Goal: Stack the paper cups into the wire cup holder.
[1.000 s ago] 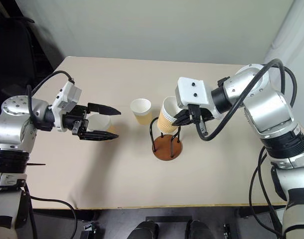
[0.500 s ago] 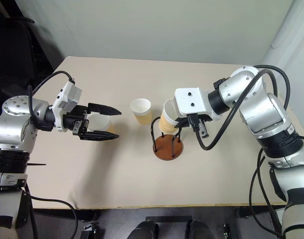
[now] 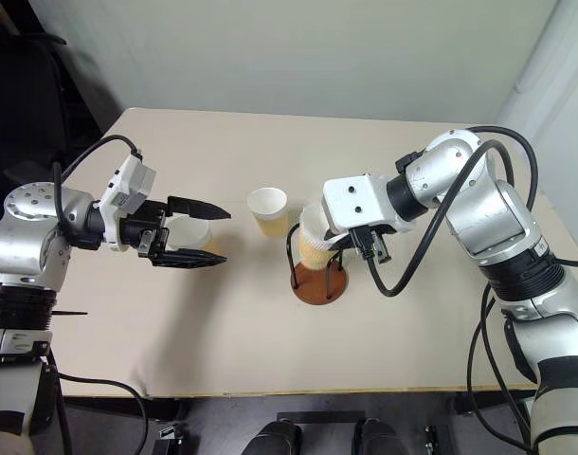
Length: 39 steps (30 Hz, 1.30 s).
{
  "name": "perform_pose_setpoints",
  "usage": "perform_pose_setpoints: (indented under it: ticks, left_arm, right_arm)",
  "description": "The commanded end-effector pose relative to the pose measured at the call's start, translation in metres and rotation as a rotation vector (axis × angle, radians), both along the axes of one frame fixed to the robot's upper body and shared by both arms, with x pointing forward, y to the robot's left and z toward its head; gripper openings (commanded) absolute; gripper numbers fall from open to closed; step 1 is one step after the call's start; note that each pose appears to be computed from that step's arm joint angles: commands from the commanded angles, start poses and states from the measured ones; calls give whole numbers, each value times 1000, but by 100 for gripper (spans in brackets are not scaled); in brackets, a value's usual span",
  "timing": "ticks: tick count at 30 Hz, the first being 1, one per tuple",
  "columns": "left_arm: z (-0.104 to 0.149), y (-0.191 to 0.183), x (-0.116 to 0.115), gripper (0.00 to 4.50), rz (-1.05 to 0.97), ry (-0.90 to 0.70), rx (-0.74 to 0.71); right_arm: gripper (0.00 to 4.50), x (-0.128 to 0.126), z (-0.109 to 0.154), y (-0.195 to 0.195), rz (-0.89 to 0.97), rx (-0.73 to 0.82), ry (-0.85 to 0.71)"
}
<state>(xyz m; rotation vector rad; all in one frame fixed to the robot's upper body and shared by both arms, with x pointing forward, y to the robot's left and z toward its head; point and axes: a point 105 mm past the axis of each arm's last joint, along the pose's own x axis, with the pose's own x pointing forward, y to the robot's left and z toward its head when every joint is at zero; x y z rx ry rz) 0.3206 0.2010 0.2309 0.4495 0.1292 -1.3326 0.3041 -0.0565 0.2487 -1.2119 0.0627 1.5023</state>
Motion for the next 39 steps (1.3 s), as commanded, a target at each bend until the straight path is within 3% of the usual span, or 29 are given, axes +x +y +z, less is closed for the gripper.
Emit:
perform_pose_setpoints:
  ticks: [1,8,16,19,28,39]
  left_arm:
    - [9,0,-4,450,-18,-41,15]
    - [10,1,1,450,17,-36,16]
    - [11,5,15,450,110,-129,89]
    - [14,8,33,450,198,-228,176]
    - [27,9,80,450,318,-560,482]
    - [19,-6,84,450,196,-596,578]
  right_arm:
    - [193,-5,9,5,28,11,-40]
    - [447,-7,21,10,1,114,8]
    - [447,-4,59,-4,-164,407,131]
    - [447,-4,68,-16,-226,480,155]
    - [447,-3,63,-34,-316,505,157]
    - [447,-4,60,-37,-328,500,172]
